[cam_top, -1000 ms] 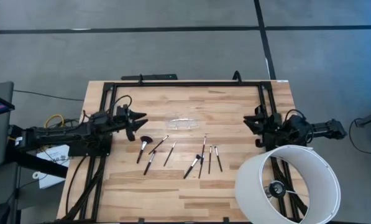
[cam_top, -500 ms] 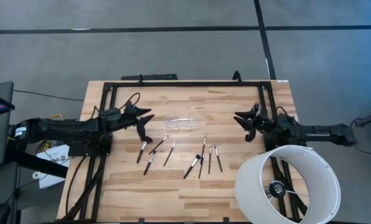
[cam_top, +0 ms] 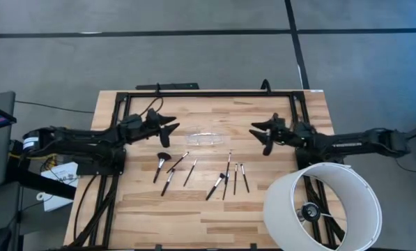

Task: Put items in baskets/containers
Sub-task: Put the highlighter brush into the transparent organizer

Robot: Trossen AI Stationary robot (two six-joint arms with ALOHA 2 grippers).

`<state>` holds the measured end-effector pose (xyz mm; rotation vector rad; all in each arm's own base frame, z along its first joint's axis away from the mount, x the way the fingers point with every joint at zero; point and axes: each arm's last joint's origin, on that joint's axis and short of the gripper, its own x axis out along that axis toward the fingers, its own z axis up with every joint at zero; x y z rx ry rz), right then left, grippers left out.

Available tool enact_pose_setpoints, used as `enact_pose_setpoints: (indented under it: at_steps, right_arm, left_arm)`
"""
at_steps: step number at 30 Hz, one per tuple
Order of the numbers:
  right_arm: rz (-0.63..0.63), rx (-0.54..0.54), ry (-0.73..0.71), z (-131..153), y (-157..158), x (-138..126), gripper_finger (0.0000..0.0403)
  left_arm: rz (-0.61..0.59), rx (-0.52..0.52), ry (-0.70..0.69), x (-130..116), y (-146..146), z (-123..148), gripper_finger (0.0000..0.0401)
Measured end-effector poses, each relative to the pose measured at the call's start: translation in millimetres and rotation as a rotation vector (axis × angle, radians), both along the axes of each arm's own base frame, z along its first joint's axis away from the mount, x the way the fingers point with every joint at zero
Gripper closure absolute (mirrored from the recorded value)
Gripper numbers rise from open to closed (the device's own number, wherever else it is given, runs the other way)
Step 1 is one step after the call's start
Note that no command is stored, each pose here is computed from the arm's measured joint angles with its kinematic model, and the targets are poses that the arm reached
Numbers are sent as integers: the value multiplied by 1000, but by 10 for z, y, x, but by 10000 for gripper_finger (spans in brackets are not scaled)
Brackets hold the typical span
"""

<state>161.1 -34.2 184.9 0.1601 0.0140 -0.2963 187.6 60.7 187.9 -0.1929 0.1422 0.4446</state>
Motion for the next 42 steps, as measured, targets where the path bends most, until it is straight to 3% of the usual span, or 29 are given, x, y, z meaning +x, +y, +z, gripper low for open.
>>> enact_pose_setpoints:
  at_steps: [9, 19, 27, 35, 42]
  right_arm:
    - [28, 99, 224, -140, -113, 654, 248]
    - [87, 156, 324, -297, -208, 1251, 248]
    - [104, 114, 416, -298, -239, 1413, 248]
    - [120, 87, 386, -70, -195, 1419, 248]
    - [161, 31, 398, -34, -113, 1409, 248]
  left_arm:
    - [11, -87, 75, 148, 36, -155, 238]
    - [-59, -112, 90, 207, -139, -194, 238]
    - [-58, -105, 102, 218, -214, -204, 238]
    - [-98, -137, 115, 227, -327, -226, 238]
    - [-100, -178, 138, 217, -472, -254, 238]
